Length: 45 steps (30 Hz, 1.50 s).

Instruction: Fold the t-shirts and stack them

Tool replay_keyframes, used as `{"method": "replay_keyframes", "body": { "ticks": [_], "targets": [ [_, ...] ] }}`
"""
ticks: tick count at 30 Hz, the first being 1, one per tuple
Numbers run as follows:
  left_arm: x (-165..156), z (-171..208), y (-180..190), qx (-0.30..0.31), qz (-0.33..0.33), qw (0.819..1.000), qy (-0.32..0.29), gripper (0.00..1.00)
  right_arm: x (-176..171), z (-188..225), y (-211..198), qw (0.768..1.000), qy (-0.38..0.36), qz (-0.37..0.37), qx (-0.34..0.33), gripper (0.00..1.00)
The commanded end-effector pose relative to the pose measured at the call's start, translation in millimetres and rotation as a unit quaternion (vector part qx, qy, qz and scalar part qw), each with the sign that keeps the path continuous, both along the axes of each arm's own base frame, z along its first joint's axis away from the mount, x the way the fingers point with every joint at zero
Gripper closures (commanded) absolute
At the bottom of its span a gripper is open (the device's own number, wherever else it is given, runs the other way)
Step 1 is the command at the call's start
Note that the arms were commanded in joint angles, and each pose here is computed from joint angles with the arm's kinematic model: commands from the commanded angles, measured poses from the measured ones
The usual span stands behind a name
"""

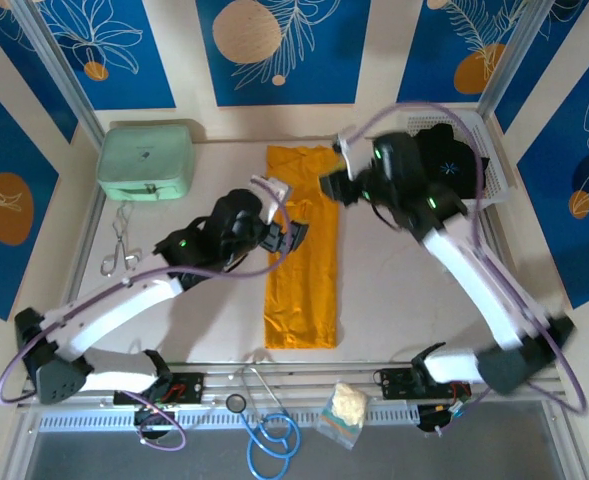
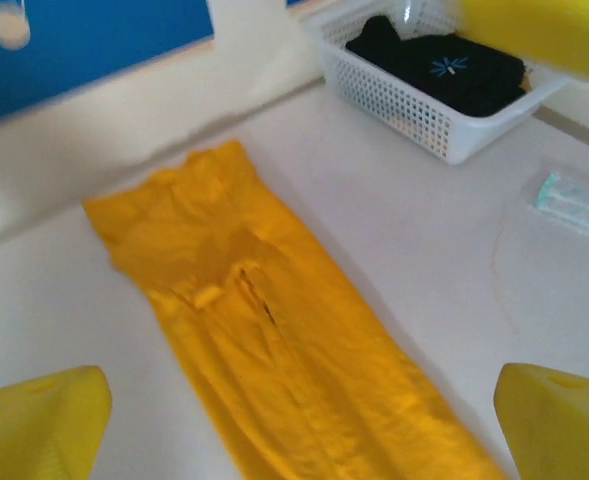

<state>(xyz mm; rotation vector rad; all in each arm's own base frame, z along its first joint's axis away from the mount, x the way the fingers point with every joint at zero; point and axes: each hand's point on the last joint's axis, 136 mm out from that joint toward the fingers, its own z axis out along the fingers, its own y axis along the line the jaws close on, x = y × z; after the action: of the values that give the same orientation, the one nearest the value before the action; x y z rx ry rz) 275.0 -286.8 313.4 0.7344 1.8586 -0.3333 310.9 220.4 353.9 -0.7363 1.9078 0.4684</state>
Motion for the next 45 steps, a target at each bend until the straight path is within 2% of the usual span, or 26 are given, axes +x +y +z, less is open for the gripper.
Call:
{"method": "replay_keyframes", "body": {
  "ticks": [1,3,4,6,9,13,17,19,23,28,35,45],
  "targets": [
    [-29.4,9.2,-6.9,0.104,-0.154,0.965,-0.185,0.04,-42.2,-64.0,-5.8,0.994,0.002,0.074,-0.078,0.37],
    [-52.9,-8.9,-0.6,0.149,-0.221,0.94,-0.212,0.06,-81.2,-93.1,-9.6,0.983,0.006,0.129,-0.127,0.34],
    [-67.9,-25.7,4.3,0.182,-0.265,0.922,-0.216,0.09,-100.3,-110.6,-13.0,0.975,0.011,0.154,-0.16,0.33],
    [-95.1,-58.8,17.8,0.235,-0.336,0.892,-0.188,0.13,-134.6,-143.0,-23.2,0.955,0.035,0.196,-0.219,0.33],
    [-118.9,-92.9,36.5,0.276,-0.37,0.881,-0.106,0.15,-177.9,-189.1,-38.2,0.919,0.085,0.252,-0.29,0.33],
    [-151.7,-146.8,49.4,0.344,-0.421,0.839,-0.038,0.16,-218.1,-247.2,-51.1,0.871,0.146,0.311,-0.35,0.33],
    [-170.4,-195.1,45.3,0.385,-0.459,0.8,-0.009,0.21,-227.5,-272.1,-35.2,0.858,0.166,0.33,-0.357,0.33],
    [-170.7,-211.4,37.0,0.391,-0.465,0.794,-0.006,0.23,-225.4,-278.3,-24.1,0.857,0.169,0.331,-0.356,0.34],
    [-167.6,-235.1,15.1,0.379,-0.476,0.794,-0.01,0.28,-219.5,-293.9,-4.9,0.858,0.168,0.336,-0.351,0.35],
    [-168.9,-254.8,1.3,0.378,-0.494,0.783,0.001,0.31,-217.9,-312.5,-2.8,0.846,0.181,0.341,-0.369,0.38],
    [-171.1,-274.2,4.0,0.394,-0.505,0.767,0.02,0.35,-216.0,-318.6,-0.3,0.846,0.184,0.342,-0.365,0.41],
    [-150.5,-299.1,10.6,0.434,-0.475,0.765,0.016,0.39,-208.2,-333.1,13.4,0.843,0.19,0.345,-0.366,0.47]
  ]
}}
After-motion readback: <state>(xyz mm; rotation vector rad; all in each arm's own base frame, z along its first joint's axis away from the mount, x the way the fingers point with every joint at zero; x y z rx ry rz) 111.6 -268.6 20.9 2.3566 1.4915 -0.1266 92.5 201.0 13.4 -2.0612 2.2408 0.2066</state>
